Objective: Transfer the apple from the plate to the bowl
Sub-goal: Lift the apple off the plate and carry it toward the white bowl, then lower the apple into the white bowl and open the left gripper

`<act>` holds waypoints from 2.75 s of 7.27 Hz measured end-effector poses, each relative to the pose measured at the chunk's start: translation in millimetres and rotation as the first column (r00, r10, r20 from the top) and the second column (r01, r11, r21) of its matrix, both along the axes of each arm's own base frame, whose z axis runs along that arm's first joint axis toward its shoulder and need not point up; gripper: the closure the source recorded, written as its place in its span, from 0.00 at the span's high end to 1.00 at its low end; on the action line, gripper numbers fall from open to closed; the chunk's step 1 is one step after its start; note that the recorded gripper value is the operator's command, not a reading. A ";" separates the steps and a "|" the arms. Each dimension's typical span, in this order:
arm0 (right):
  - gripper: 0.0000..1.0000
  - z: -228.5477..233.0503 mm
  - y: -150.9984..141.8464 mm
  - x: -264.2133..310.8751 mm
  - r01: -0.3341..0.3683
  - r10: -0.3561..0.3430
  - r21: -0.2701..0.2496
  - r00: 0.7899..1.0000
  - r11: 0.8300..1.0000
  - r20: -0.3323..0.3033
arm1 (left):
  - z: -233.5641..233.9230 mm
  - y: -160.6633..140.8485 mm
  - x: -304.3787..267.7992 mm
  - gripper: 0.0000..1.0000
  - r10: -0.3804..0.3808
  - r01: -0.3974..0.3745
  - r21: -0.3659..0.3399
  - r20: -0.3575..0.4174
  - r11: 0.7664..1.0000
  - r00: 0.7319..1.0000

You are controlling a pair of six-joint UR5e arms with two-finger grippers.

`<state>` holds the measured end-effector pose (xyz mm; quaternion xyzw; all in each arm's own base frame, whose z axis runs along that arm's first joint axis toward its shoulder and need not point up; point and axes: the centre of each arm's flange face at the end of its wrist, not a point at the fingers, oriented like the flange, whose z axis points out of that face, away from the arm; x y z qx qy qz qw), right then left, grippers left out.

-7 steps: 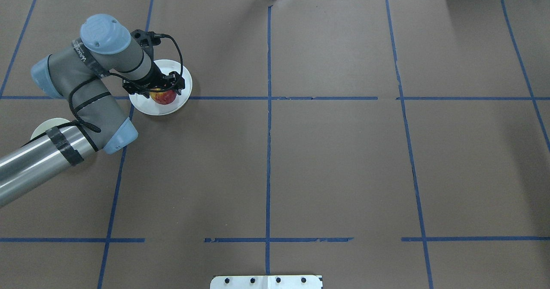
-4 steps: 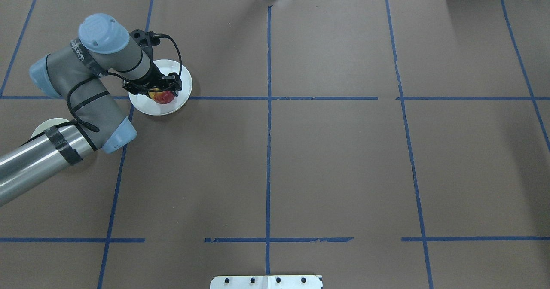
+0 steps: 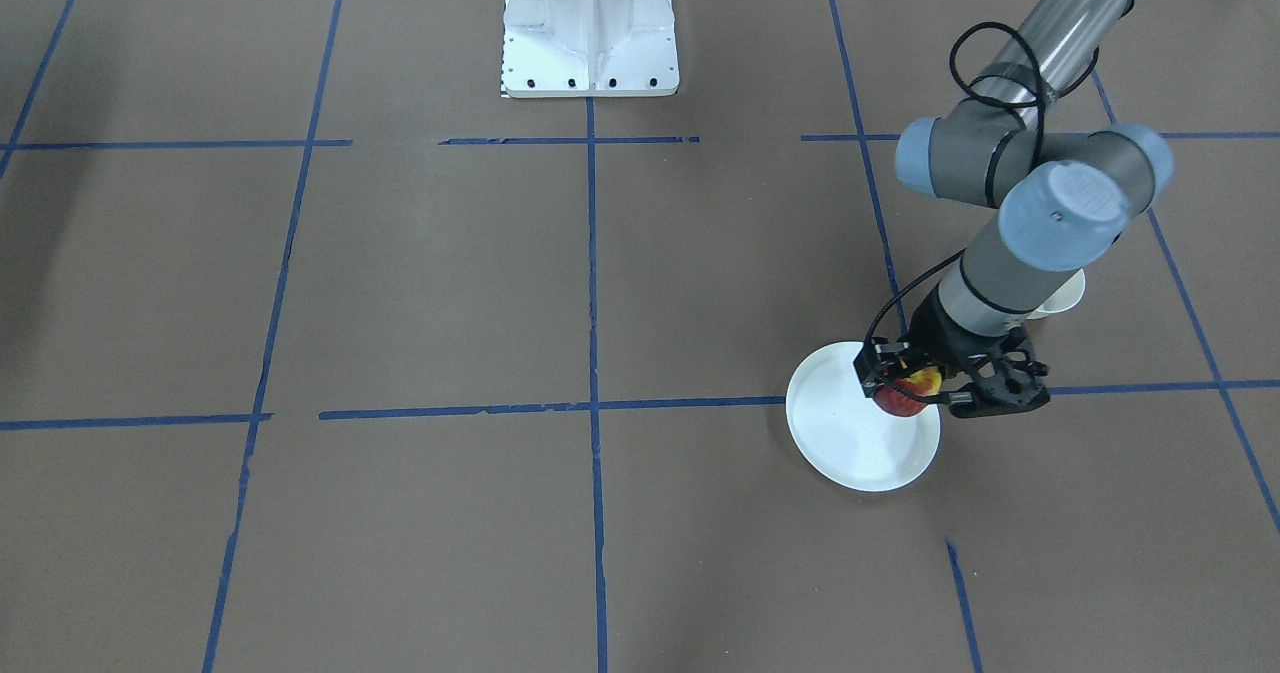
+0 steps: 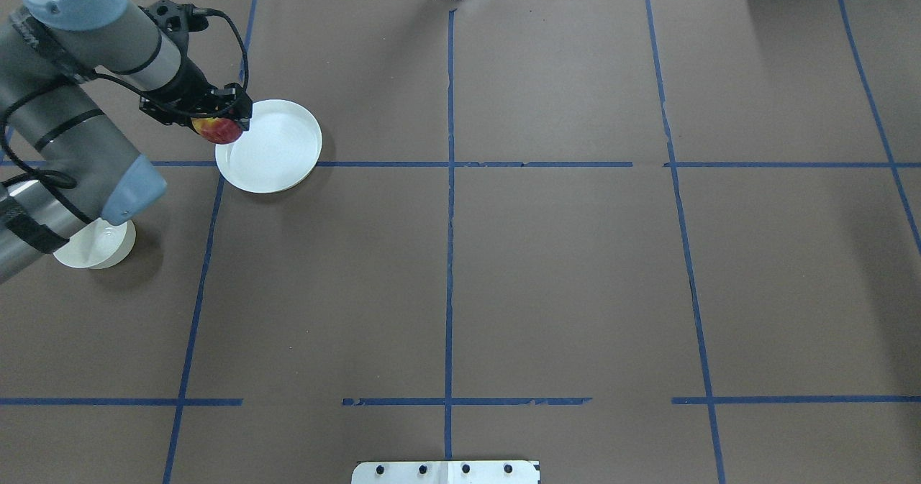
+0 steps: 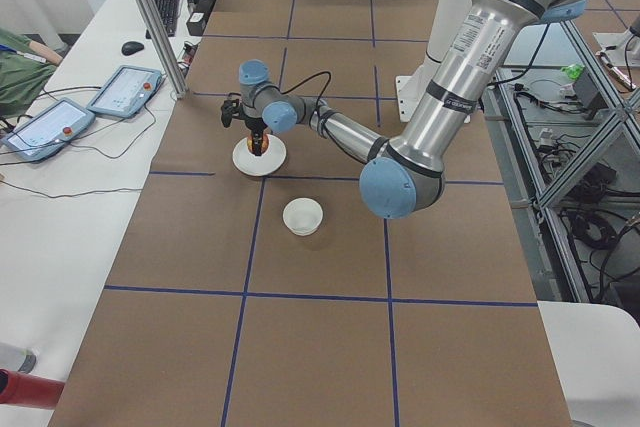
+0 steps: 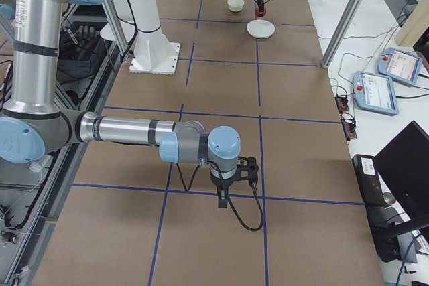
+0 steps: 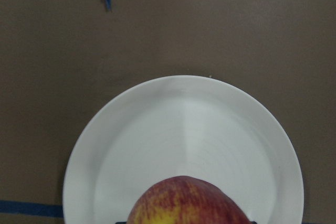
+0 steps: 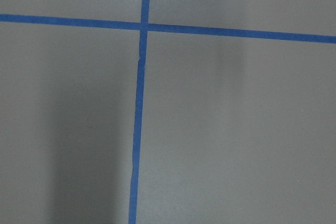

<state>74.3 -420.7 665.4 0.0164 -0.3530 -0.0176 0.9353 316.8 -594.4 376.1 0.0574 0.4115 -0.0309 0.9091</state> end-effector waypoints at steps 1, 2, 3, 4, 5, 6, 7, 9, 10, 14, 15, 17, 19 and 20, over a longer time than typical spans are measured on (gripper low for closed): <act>1.00 0.0 0.0 0.1 0.000 0.000 0.000 1.000 1.000 0.000 | 8.7 20.3 -37.0 0.15 0.035 -0.037 0.039 0.035 0.999 0.999; 1.00 0.1 0.0 -0.1 0.000 0.000 0.000 1.000 1.000 0.000 | 29.7 46.8 -67.9 0.15 0.065 -0.070 0.064 0.065 0.996 0.996; 1.00 0.0 0.0 -0.3 0.001 -0.001 0.000 1.000 1.000 -0.001 | 53.8 73.7 -90.4 0.15 0.087 -0.093 0.077 0.084 0.993 0.993; 1.00 0.0 0.0 -0.3 0.001 -0.001 0.000 1.000 1.000 0.000 | 80.9 97.5 -106.9 0.15 0.089 -0.096 0.078 0.089 0.992 0.992; 1.00 0.0 -0.1 -0.3 0.001 -0.001 0.000 1.000 1.000 0.000 | 105.0 113.9 -117.2 0.15 0.070 -0.076 0.078 0.082 0.994 0.994; 1.00 0.0 0.0 -0.3 0.001 -0.001 0.000 1.000 1.000 0.000 | 125.8 122.4 -122.3 0.15 0.028 -0.034 0.078 0.074 0.996 0.997; 1.00 0.1 0.0 -0.3 0.001 -0.001 0.000 1.000 1.000 0.000 | 145.0 124.3 -121.9 0.14 -0.014 0.009 0.076 0.072 0.997 0.997; 1.00 0.3 0.0 -0.2 0.000 0.000 -0.001 1.000 1.000 0.000 | 174.2 127.9 -109.0 0.14 -0.043 0.040 0.061 0.060 0.997 0.997; 1.00 0.3 0.0 -0.2 0.000 0.000 0.000 1.000 1.000 0.000 | 182.8 131.9 -98.1 0.14 -0.038 0.035 0.052 0.053 0.998 0.998; 1.00 0.3 0.0 -0.3 0.001 -0.001 -0.001 1.000 1.000 0.000 | 194.3 148.5 -75.3 0.99 -0.001 0.000 0.030 0.048 1.000 0.999; 1.00 0.1 0.0 -0.4 0.001 -0.001 0.000 1.000 1.000 0.000 | 194.2 149.2 -74.1 1.00 0.002 -0.003 0.031 0.048 1.000 0.999; 1.00 0.2 0.0 -0.1 0.000 0.000 0.000 1.000 1.000 0.000 | 194.3 149.6 -73.7 1.00 0.005 -0.006 0.030 0.048 1.000 0.999; 1.00 0.2 0.0 0.0 0.000 0.000 0.000 1.000 1.000 0.000 | 193.6 149.8 -74.1 0.99 0.011 -0.012 0.030 0.045 0.999 0.999; 1.00 0.1 0.0 0.0 0.000 0.000 0.000 1.000 1.000 0.000 | 191.4 149.7 -76.1 0.99 0.016 -0.018 0.040 0.045 0.999 0.999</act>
